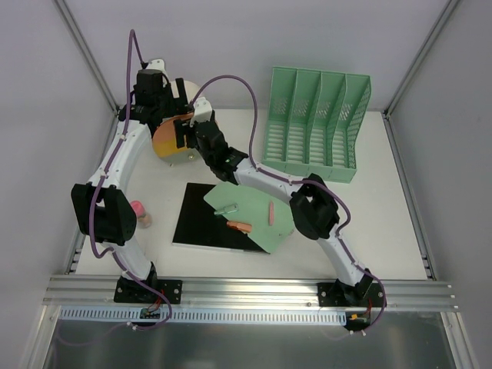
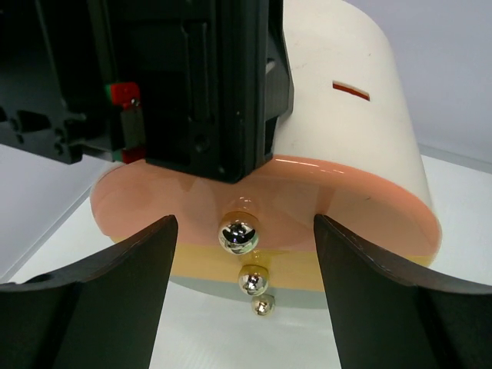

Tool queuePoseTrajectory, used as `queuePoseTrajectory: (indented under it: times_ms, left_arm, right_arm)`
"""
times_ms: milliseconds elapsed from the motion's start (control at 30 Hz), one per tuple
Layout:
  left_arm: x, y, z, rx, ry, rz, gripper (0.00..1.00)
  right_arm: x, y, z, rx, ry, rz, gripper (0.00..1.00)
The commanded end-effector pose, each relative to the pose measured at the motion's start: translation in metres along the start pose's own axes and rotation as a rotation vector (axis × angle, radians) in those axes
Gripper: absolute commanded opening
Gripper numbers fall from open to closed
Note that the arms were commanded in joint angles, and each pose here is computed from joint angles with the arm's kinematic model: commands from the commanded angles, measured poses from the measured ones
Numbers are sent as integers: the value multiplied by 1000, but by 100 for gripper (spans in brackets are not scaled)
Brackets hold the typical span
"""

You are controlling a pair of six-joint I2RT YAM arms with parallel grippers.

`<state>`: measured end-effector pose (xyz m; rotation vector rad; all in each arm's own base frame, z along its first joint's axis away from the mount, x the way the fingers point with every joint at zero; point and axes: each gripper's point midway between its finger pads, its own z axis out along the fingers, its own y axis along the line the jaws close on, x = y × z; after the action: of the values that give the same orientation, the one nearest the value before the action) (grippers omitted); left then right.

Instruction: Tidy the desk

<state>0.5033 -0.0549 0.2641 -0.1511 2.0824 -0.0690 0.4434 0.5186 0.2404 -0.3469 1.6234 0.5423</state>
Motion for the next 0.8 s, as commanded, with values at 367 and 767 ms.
queuePoseTrajectory:
  times_ms: [367, 767]
  left_arm:
    - [24, 9, -8, -41, 80, 67, 94]
    - [27, 9, -7, -41, 86, 65, 94]
  right_arm:
    - [-22, -2, 6, 11, -74, 108, 77]
    - [5, -15, -35, 0, -17, 176, 75]
